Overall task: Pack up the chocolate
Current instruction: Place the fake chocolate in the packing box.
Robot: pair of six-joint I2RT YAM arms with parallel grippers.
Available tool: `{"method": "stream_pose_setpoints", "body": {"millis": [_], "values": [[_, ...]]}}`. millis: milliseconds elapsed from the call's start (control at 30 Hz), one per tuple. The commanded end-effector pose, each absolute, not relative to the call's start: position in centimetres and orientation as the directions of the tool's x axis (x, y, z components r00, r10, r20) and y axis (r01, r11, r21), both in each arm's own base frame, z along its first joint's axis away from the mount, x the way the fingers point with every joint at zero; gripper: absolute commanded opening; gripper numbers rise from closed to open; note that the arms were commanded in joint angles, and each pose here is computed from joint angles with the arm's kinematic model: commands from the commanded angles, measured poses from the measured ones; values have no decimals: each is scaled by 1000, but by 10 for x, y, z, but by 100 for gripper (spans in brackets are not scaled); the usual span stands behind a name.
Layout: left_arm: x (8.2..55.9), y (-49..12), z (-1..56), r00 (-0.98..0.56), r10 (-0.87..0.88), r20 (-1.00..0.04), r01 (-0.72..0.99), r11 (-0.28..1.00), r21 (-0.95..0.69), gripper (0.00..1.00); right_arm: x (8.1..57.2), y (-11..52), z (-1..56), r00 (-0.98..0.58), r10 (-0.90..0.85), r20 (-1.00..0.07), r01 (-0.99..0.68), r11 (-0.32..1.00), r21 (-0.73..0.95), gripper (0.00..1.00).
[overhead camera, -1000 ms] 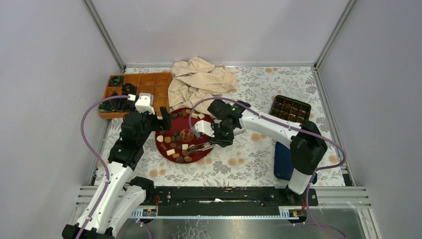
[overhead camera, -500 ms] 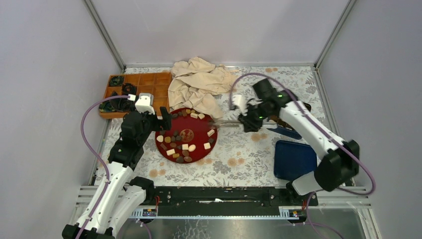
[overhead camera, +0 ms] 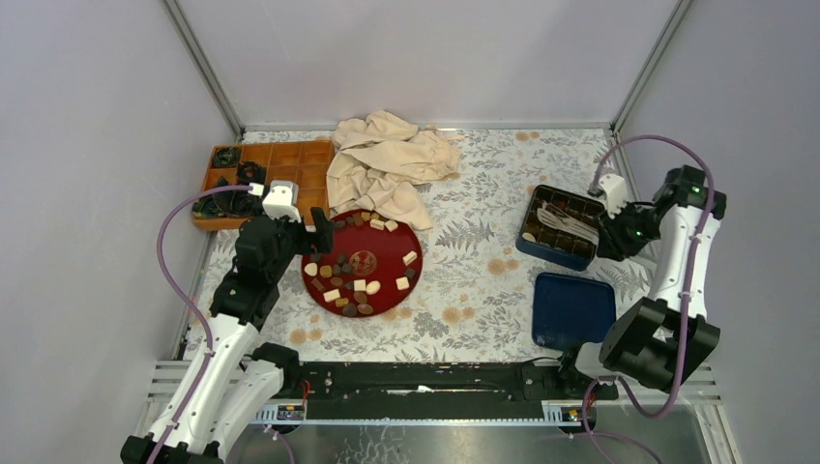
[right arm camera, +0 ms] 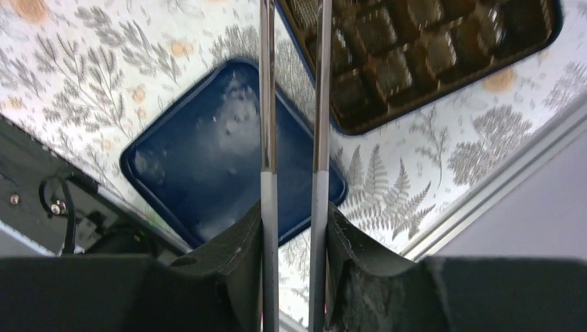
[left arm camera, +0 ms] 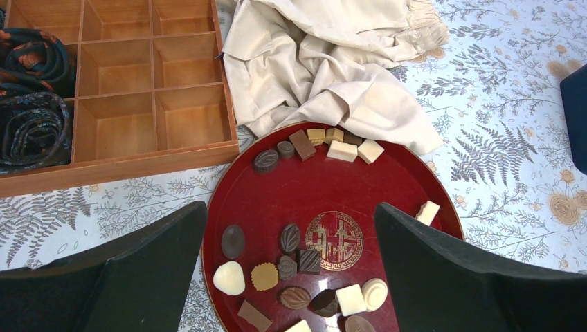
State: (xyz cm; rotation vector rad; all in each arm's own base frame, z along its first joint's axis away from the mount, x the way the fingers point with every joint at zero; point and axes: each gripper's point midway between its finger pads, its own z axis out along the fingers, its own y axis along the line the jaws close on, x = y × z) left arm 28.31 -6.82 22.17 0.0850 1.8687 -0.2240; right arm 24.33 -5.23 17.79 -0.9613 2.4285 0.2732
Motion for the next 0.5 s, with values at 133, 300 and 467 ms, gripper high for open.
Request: {"method": "stream_pose_setpoints", "body": {"millis": [133, 300, 467], "values": [[288, -66, 232, -253, -56, -966, 173, 980, -103, 98, 225, -81, 177, -617, -619, -486, -722, 691, 36, 0], [288, -66, 232, -256, -56, -965, 172, 980, -102, 98, 224, -85, 171, -626, -623, -469, -719, 694, 40, 0], [288, -66, 232, -254, -56, -965, 173, 980, -103, 98, 223, -89, 165, -639, -626, -448, -715, 697, 47, 2]]}}
